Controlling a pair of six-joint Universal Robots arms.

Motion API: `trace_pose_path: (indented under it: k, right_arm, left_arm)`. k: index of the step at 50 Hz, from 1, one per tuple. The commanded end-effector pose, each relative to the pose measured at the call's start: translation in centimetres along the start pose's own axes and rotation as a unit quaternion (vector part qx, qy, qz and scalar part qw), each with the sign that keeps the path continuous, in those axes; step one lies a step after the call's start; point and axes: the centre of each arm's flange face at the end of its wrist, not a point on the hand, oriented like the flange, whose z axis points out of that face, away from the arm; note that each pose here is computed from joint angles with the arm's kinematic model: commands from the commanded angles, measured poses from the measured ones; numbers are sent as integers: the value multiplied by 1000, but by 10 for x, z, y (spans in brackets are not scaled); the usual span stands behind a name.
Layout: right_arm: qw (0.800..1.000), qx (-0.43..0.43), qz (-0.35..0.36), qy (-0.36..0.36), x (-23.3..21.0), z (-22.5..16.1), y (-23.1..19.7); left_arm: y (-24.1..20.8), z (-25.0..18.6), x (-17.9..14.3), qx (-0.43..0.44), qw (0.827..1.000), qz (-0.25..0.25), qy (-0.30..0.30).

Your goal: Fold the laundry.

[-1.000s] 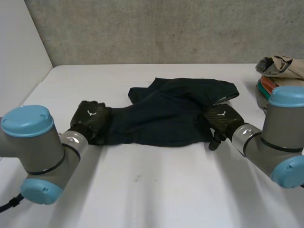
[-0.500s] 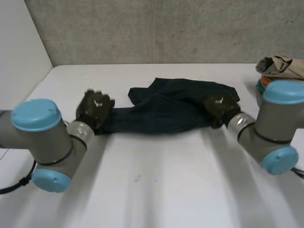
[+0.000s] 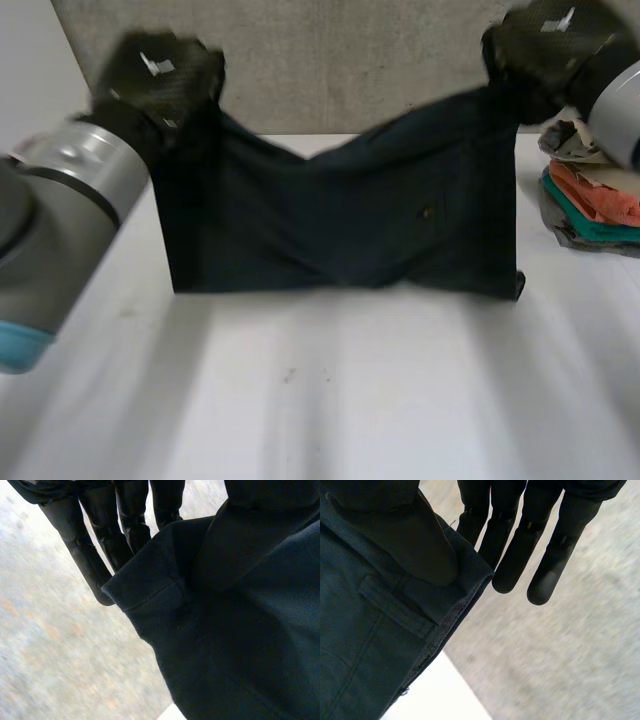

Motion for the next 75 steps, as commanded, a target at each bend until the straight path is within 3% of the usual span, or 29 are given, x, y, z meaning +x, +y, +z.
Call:
trace_pose_path:
  k: [1, 5, 9, 10, 13, 14, 18, 20, 24, 31, 36, 41, 48, 54, 61, 62, 66, 69, 73, 75]
  right_arm:
    - [995, -94, -26, -20, -24, 28, 63]
    - [995, -98, -33, -5, -29, 48, 83]
    - [998, -14, -31, 54, -22, 80, 73]
    - [995, 35, -26, 90, -14, 90, 59]
    - [981, 122, -18, 150, 0, 101, 32]
    - [966, 181, -16, 186, 9, 104, 13]
    - [919, 302, -18, 251, 26, 102, -31]
    - [914, 317, -18, 251, 25, 100, -39]
    - [923, 308, -13, 232, 16, 99, -43]
    - [964, 217, -10, 151, -14, 101, -3]
    - [988, 126, -1, 93, -50, 106, 63]
    - [999, 18, 6, 34, -87, 98, 127]
    - [997, -73, 16, -6, -95, 73, 148]
    - [989, -137, 16, -48, -95, 36, 134]
    - [962, -235, -43, -131, -89, -29, 108]
    - [949, -264, -63, -161, -88, -48, 105]
    - [925, -298, -106, -211, -82, -83, 98]
    - [921, -292, -122, -227, -81, -93, 97]
    - [918, -280, -118, -255, -89, -99, 101]
    - [925, -265, -97, -252, -90, -94, 100]
  left_arm:
    - [75, 38, 26, -85, 996, 7, 31]
    - [94, 71, 24, -66, 998, 16, 15]
    - [68, 109, 9, 47, 998, 35, -34]
    - [46, 121, -3, 112, 991, 38, -65]
    - [18, 131, -20, 200, 973, 43, -107]
    - [-2, 133, -31, 252, 957, 44, -135]
    - [-49, 124, -51, 342, 922, 45, -178]
    - [-55, 121, -54, 346, 920, 45, -179]
    - [-48, 114, -43, 311, 936, 41, -156]
    - [-4, 94, -21, 212, 970, 38, -112]
    - [57, 70, 7, 100, 992, 36, -62]
    - [105, 39, 38, -5, 999, 34, -7]
    - [127, -2, 59, -111, 993, 40, 17]
    - [105, -36, 51, -167, 984, 50, 30]
    - [83, -103, 52, -279, 951, 73, 112]
    - [76, -122, 56, -299, 940, 83, 141]
    - [61, -160, 67, -329, 916, 105, 205]
    - [59, -172, 71, -341, 905, 115, 228]
    - [58, -159, 73, -322, 915, 111, 216]
    - [66, -137, 76, -305, 926, 104, 196]
